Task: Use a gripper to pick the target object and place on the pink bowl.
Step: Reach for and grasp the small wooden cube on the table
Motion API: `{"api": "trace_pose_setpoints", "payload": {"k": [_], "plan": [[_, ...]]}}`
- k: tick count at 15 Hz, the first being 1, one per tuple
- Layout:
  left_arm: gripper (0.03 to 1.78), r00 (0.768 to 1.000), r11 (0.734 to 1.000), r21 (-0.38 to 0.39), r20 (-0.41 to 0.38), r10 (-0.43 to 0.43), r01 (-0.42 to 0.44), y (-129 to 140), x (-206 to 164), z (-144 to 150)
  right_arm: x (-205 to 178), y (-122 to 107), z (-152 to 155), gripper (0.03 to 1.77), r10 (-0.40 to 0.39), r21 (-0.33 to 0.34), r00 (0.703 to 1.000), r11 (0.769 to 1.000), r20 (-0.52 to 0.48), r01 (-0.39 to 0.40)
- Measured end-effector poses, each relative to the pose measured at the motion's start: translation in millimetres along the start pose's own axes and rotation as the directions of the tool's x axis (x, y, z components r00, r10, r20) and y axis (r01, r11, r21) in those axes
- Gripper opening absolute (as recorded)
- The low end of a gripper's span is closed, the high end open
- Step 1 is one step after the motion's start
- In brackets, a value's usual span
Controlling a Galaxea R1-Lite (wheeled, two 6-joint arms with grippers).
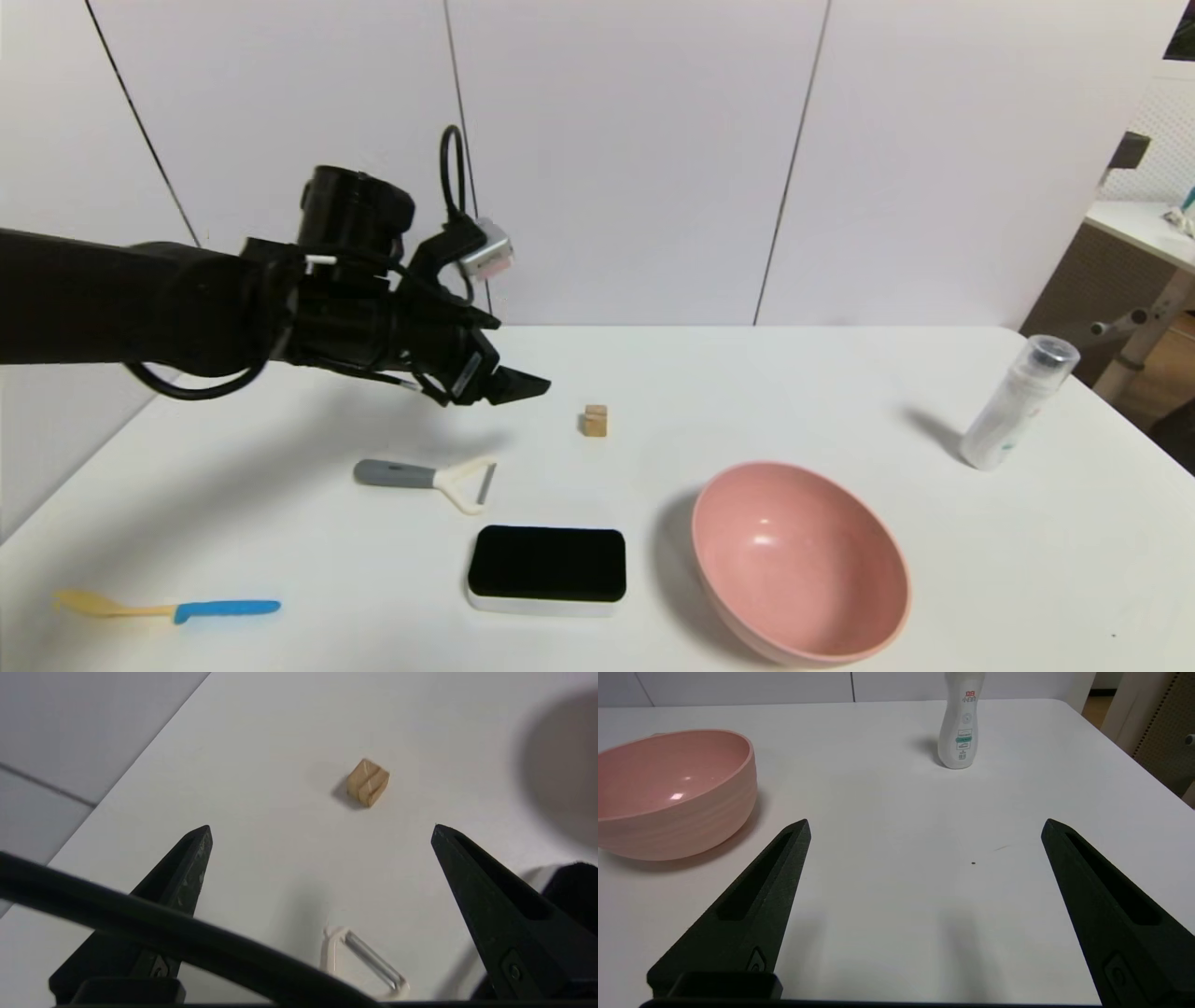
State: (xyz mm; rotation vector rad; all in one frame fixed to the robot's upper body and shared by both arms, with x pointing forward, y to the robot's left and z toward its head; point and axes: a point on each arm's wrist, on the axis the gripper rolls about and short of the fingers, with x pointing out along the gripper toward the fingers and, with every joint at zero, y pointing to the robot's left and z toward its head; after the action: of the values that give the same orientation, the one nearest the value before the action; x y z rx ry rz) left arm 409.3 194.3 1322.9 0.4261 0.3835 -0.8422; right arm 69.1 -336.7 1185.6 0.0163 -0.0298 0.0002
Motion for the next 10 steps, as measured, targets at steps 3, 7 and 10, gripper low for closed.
{"api": "trace_pose_setpoints", "payload": {"k": [3,7,10], "plan": [[1.69,0.987,0.991,0.008,0.089,-0.130,0.130,12,49,-12,0,0,0,1.71,0.000,0.000,1.000,1.000,0.000,0.000],[1.69,0.948,0.958,-0.015,0.153,-0.279,0.285,31,88,-42,0,0,0,1.71,0.000,0.000,1.000,1.000,0.000,0.000],[1.69,0.929,0.949,-0.002,0.206,-0.307,0.314,48,107,-61,0,0,0,1.71,0.000,0.000,1.000,1.000,0.000,0.000]]}}
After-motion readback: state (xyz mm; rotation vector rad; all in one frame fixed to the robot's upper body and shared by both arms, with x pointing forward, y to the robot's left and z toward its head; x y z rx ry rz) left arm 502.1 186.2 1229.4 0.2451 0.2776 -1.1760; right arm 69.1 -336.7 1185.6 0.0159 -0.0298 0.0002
